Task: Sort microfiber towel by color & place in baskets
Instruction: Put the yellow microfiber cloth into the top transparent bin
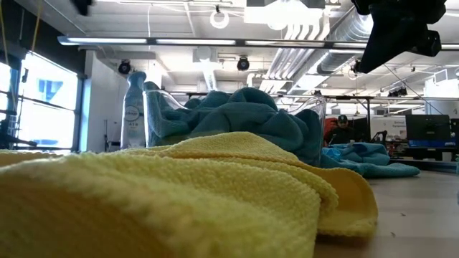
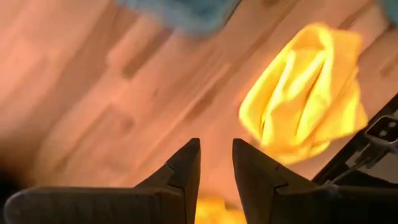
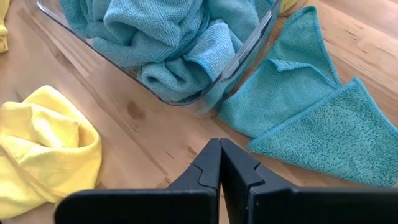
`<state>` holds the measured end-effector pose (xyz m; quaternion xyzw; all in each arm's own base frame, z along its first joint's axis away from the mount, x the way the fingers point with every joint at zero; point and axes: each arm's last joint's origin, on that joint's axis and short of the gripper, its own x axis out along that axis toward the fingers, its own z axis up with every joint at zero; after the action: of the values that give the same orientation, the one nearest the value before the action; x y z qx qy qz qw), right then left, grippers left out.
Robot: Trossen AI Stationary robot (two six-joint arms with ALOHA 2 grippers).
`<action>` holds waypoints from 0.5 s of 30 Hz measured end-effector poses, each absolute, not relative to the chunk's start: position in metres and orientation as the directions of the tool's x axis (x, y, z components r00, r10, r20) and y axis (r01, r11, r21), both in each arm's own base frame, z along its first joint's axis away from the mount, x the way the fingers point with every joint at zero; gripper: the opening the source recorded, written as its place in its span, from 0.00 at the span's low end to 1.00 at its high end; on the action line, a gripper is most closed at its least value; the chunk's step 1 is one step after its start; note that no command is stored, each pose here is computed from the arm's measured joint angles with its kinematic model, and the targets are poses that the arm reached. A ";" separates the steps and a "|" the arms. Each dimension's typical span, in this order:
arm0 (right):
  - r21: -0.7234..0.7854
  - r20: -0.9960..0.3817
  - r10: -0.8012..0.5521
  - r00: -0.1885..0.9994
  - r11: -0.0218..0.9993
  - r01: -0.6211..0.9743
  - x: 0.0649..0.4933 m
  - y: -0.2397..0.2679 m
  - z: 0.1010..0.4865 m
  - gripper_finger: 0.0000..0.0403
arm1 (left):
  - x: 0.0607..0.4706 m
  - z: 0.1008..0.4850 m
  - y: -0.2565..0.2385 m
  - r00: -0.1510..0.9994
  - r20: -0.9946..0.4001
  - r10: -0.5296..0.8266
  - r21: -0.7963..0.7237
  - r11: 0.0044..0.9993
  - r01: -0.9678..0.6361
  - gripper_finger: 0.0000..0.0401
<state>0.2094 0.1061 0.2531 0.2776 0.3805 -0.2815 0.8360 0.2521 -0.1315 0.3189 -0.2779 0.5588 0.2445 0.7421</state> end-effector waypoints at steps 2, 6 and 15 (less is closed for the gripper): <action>0.247 -0.792 -0.260 0.552 0.690 0.680 0.209 0.106 0.253 0.00 | 0.244 0.315 -0.142 0.235 -0.970 0.055 -0.136 0.681 -0.720 0.21; 0.241 -0.784 -0.276 0.556 0.690 0.683 0.209 0.106 0.253 0.00 | 0.225 0.301 -0.162 0.178 -0.981 0.072 -0.102 0.590 -0.801 0.21; 0.211 -0.782 -0.279 0.557 0.722 0.659 0.209 0.105 0.253 0.00 | 0.192 0.261 -0.200 0.117 -0.993 -0.010 -0.111 0.415 -0.903 0.21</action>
<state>0.2095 0.1054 0.2533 0.2494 0.3804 -0.2772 0.8463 0.1922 -0.2003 0.2609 -0.4070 0.5607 0.3563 0.6269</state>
